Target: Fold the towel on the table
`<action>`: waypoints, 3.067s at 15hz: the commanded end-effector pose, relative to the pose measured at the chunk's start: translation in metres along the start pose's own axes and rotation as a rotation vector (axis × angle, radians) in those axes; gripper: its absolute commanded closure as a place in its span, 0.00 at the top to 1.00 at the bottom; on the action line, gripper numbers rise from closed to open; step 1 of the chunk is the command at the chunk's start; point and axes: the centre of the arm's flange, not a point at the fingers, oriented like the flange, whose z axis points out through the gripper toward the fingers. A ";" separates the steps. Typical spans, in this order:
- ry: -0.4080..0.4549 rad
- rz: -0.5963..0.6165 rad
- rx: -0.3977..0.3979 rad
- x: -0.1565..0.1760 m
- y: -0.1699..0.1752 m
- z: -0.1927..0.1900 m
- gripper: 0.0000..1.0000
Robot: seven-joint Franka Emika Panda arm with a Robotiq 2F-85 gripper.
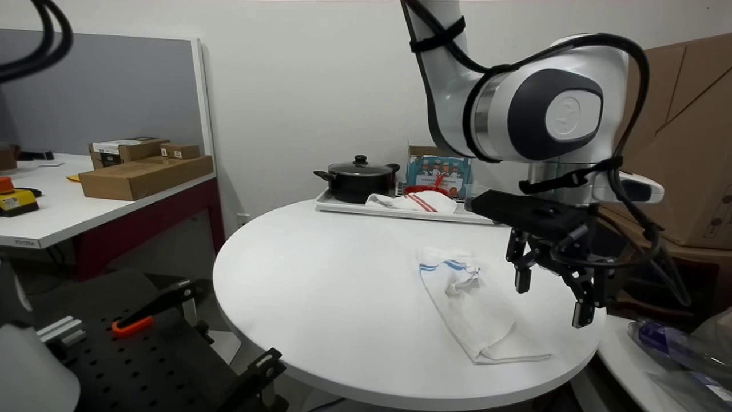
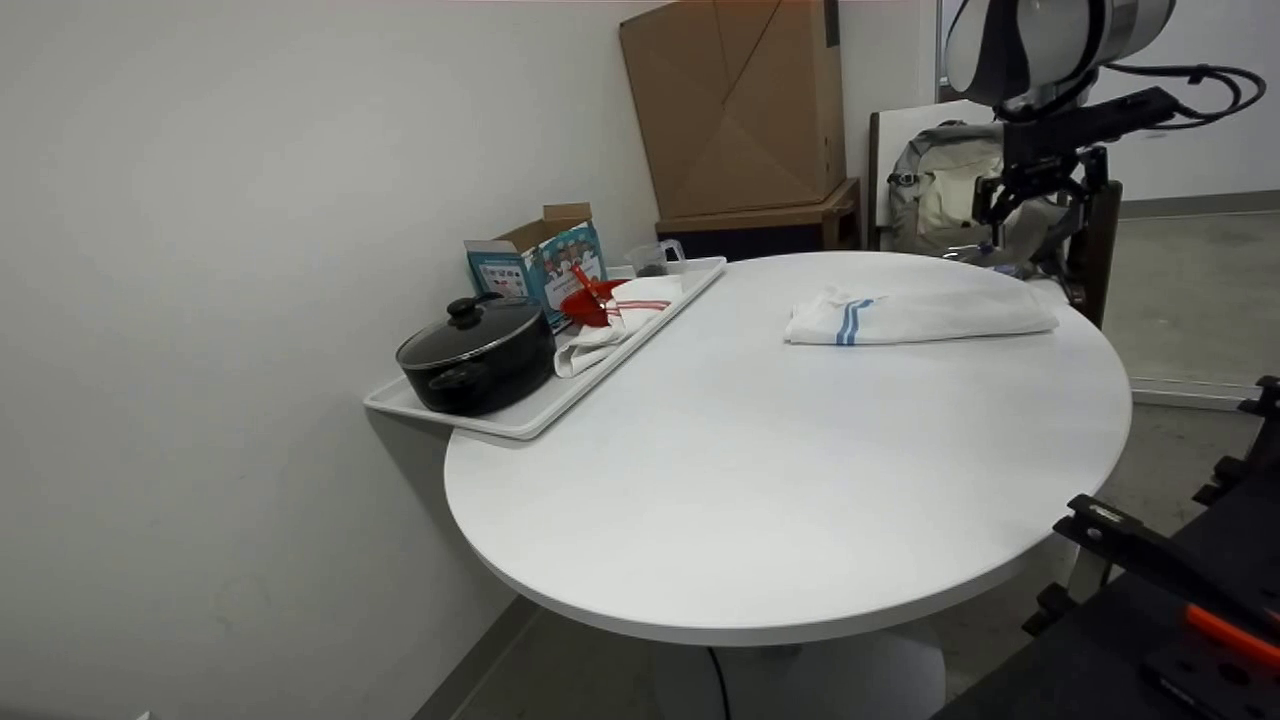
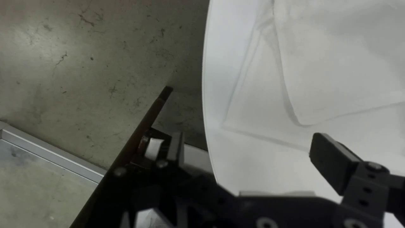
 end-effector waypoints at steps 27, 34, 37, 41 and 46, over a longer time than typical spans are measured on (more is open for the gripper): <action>-0.031 -0.055 0.071 0.013 -0.061 0.066 0.00; -0.024 -0.027 0.033 0.015 -0.050 0.042 0.01; 0.000 0.024 -0.018 0.022 -0.030 0.026 0.01; 0.048 0.172 -0.101 0.028 0.008 0.009 0.01; 0.054 0.237 -0.171 0.024 0.030 0.023 0.29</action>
